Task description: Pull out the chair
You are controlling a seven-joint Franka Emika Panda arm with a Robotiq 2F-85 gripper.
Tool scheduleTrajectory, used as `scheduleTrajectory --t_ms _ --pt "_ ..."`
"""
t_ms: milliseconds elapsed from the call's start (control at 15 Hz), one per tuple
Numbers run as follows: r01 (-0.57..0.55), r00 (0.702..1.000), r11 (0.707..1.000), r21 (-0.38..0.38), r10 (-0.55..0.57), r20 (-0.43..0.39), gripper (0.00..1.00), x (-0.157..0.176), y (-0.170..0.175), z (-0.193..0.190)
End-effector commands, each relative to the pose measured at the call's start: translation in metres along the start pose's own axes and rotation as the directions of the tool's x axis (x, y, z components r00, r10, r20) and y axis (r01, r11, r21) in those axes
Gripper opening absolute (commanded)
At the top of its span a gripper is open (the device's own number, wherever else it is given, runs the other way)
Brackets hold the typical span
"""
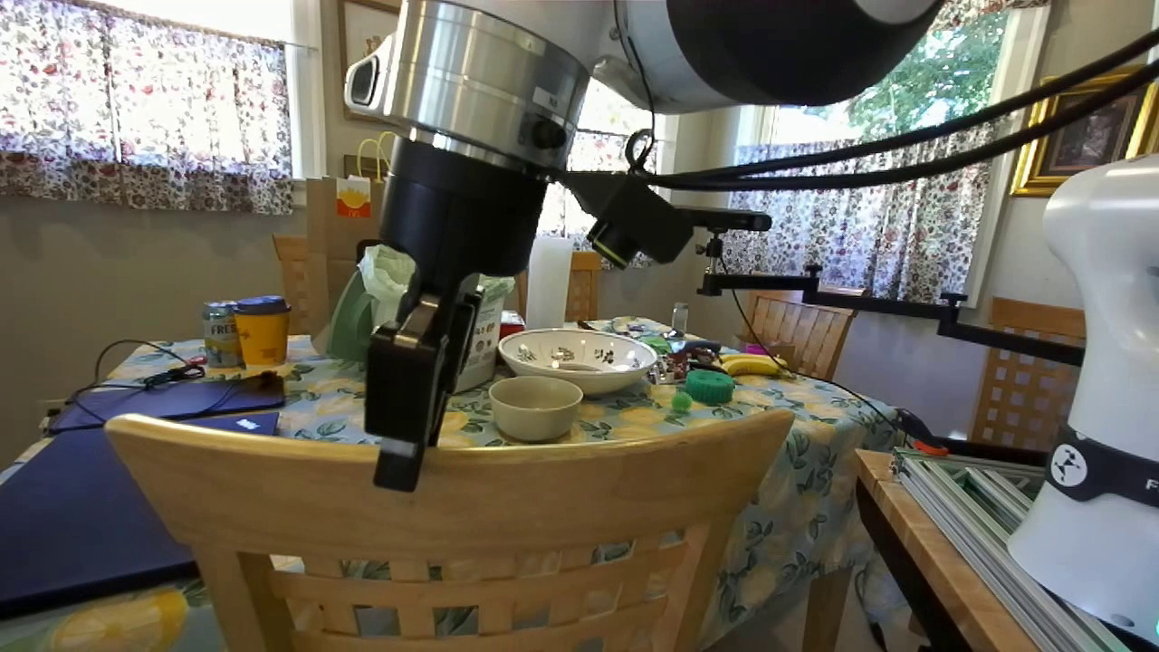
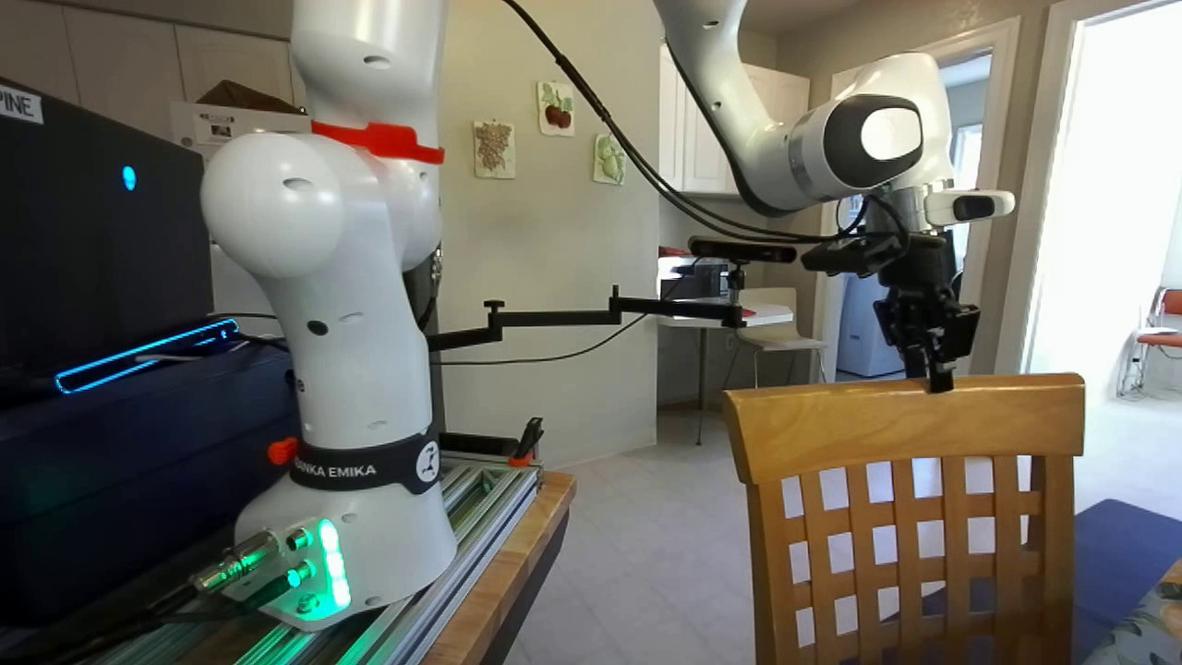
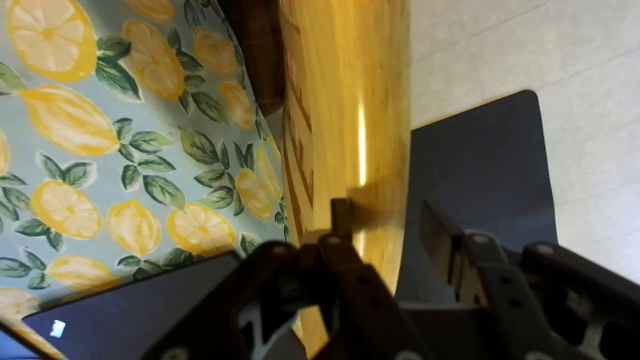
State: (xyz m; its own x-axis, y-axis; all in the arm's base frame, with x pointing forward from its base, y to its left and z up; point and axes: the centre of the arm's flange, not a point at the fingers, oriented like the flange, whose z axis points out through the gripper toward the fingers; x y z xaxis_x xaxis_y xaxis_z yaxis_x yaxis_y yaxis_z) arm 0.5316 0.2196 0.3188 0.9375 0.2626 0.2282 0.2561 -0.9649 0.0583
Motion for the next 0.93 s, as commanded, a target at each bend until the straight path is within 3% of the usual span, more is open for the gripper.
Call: scheduleTrajectory --t_ms 0,200,333,800,867 --pt "-0.038 0.999 0.998 -0.043 0.038 -0.006 0.74 0.007 -0.011 0.012" --pt "-0.059 0.998 0.997 -0.053 0.059 -0.004 0.95 0.005 -0.015 0.016" --pt "-0.071 0.997 0.995 -0.069 0.071 -0.005 1.00 0.004 -0.017 0.019" --pt "-0.122 0.992 0.983 -0.137 0.120 -0.027 1.00 0.006 -0.008 0.026" --pt "-0.124 0.992 0.982 -0.141 0.121 -0.029 0.75 0.007 -0.008 0.027"
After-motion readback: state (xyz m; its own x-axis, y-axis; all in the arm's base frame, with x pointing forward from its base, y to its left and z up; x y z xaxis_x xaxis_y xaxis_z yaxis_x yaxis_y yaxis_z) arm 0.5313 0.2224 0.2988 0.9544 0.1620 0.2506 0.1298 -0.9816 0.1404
